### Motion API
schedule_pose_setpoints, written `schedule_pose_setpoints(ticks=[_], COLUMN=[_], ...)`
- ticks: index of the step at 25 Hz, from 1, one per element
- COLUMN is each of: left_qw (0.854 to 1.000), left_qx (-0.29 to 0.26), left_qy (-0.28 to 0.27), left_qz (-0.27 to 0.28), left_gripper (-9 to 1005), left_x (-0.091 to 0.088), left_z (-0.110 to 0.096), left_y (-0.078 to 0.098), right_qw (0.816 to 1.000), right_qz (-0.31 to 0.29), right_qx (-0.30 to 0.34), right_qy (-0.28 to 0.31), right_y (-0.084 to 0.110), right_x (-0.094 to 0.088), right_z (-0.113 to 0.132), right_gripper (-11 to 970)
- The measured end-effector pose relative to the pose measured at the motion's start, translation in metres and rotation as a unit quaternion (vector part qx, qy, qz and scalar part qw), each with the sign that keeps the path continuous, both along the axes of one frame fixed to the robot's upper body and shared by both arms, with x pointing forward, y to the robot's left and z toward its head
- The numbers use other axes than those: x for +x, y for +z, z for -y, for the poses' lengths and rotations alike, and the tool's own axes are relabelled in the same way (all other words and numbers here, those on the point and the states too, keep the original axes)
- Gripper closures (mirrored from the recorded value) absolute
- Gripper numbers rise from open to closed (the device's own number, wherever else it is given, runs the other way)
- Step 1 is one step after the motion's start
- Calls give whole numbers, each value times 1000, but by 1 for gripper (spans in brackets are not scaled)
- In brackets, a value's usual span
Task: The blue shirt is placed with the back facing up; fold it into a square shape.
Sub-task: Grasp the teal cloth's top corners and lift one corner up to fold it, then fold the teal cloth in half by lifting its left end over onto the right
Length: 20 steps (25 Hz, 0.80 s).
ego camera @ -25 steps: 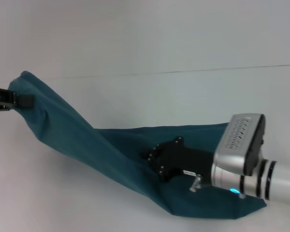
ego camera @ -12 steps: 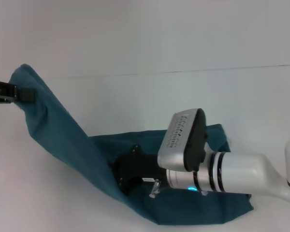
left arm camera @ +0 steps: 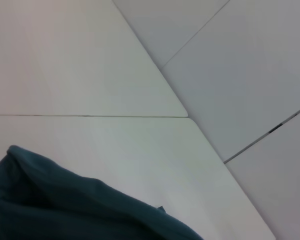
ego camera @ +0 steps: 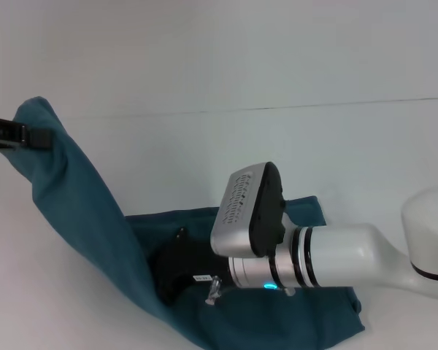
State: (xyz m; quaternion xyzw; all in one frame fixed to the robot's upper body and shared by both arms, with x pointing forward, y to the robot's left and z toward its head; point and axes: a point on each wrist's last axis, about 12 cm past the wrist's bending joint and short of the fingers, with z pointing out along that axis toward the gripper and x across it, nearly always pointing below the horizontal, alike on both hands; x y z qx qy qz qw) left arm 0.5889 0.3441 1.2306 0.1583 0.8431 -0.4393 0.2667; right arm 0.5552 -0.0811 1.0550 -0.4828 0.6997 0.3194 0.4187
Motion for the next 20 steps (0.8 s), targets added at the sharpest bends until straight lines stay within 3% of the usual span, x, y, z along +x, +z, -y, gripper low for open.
schedule_pose_setpoints(ticks=[4,10,16,20], left_qw=[1000,999,996,992], left_qx=[4,1,2,0], left_qy=[-7,-35,-84,-126], left_qz=[3,2,10,10], left_gripper=[913,913,914,907], left_x=[0,1,4,6], left_z=[2,14,36,59], left_y=[-3,-10,-12,-13], right_qw=[997,969,931,941], right_qz=[-13,-27,-23,-23], right_qx=[43,147,230,210], right_qy=[-59,-198,-282,-266], right_y=[6,17,29,39], right_x=[9,21,3,-11], right_z=[25,120,213,250], right_gripper=[960,960,960,960])
